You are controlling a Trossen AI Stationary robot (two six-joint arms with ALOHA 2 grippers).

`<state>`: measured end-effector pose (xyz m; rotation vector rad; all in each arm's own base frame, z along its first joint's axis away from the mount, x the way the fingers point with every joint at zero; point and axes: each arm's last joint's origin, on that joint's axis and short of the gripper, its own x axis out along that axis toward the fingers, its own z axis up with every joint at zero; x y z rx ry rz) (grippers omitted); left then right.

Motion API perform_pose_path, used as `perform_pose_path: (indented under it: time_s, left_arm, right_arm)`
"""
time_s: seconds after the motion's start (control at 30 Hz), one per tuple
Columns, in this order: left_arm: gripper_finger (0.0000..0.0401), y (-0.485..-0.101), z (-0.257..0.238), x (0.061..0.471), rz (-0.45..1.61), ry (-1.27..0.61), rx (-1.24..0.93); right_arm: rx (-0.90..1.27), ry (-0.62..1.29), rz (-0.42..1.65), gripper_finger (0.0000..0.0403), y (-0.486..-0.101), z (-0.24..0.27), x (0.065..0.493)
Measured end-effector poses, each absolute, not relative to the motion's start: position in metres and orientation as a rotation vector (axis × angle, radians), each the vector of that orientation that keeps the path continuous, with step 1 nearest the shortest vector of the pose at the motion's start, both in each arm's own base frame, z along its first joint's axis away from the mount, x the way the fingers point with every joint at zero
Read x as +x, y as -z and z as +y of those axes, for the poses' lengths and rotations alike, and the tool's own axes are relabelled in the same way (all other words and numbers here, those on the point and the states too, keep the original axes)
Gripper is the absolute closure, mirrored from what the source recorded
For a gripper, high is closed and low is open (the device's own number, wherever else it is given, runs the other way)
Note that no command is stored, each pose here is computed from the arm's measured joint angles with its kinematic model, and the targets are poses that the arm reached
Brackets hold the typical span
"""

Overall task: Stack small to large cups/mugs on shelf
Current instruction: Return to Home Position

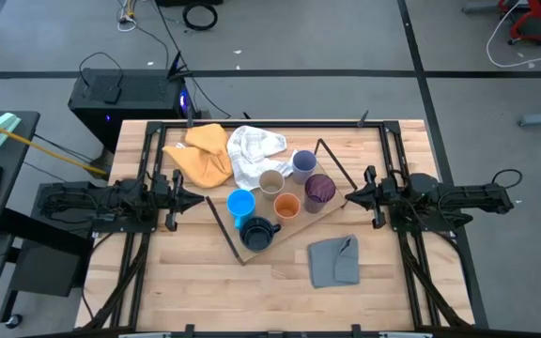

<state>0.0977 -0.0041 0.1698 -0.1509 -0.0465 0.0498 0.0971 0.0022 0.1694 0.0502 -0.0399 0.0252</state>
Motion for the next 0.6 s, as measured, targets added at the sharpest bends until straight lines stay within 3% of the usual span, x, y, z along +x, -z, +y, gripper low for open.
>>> perform_pose_path:
  time_s: [0.23,0.6]
  left_arm:
    - [0.0376,-0.1699,-0.0041,0.0976,-0.047,-0.05,-0.151]
    - [0.0368,-0.1699,-0.0041,0.0976,-0.047,-0.05,-0.151]
  right_arm:
    - [0.05,-0.024,-0.031,0.0371,-0.1685,0.0022,0.0971]
    - [0.05,-0.024,-0.031,0.0373,-0.1686,0.0022,0.0971]
